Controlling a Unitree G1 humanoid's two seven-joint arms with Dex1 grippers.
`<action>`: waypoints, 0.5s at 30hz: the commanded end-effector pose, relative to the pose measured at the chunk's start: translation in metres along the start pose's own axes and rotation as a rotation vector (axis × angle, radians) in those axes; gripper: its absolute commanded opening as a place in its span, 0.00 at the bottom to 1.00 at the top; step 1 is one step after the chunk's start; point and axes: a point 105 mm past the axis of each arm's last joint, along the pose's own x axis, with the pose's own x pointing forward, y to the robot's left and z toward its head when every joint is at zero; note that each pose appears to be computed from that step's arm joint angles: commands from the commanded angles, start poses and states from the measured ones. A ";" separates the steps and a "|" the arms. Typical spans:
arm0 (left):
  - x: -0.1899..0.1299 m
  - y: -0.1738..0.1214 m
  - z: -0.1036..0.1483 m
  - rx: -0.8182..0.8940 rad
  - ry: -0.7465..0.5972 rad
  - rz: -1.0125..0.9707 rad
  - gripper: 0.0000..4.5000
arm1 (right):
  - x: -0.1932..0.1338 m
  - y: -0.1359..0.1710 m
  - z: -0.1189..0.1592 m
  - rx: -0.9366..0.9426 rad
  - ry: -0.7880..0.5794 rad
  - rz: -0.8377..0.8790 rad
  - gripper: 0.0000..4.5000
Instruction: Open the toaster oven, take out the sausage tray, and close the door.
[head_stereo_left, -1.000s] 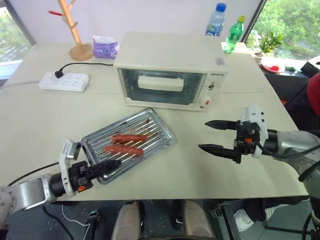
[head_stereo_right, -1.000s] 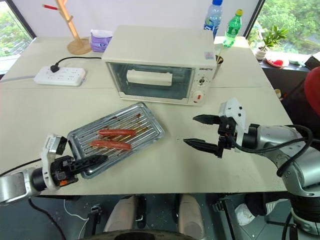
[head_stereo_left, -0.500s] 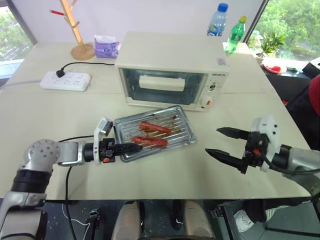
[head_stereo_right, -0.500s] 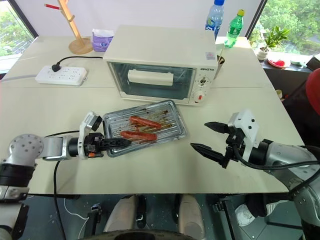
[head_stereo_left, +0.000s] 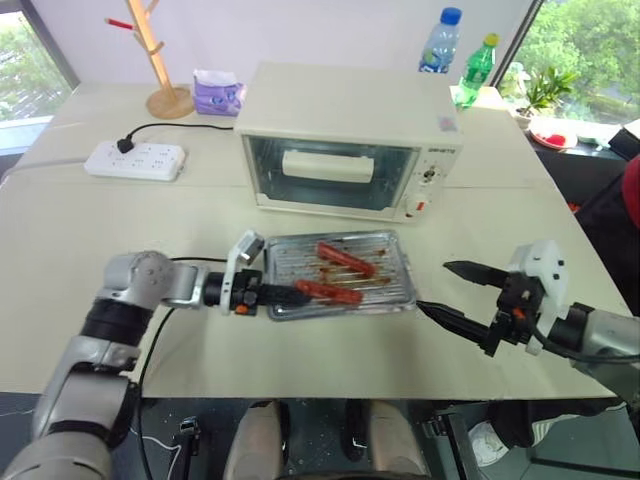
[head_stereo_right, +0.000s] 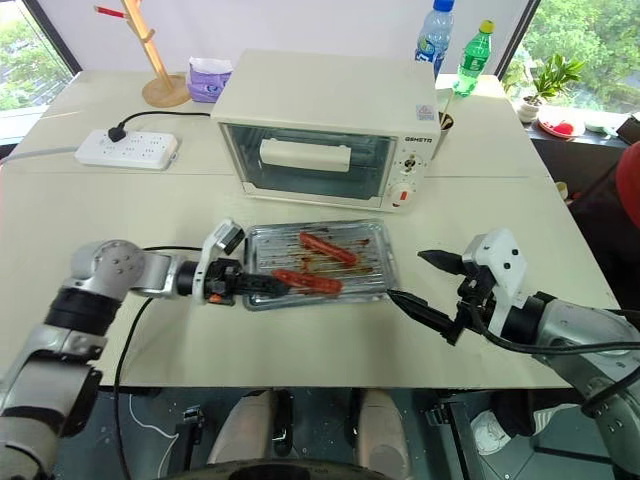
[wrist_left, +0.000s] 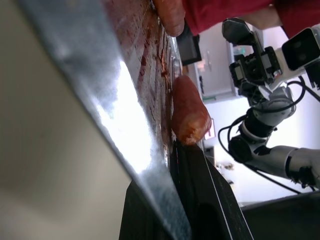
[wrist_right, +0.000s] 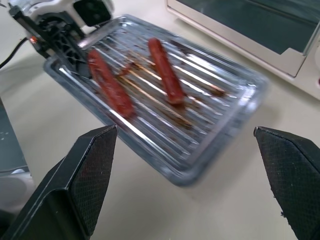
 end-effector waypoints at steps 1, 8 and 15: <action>-0.005 -0.006 0.008 0.026 -0.019 -0.004 0.17 | -0.002 0.002 0.009 -0.027 -0.037 -0.012 1.00; -0.022 0.003 0.009 0.019 -0.063 0.053 0.93 | 0.000 0.002 0.010 -0.019 -0.047 -0.013 1.00; -0.067 0.020 -0.001 0.056 -0.126 0.212 1.00 | 0.005 -0.002 0.010 -0.028 -0.041 0.002 1.00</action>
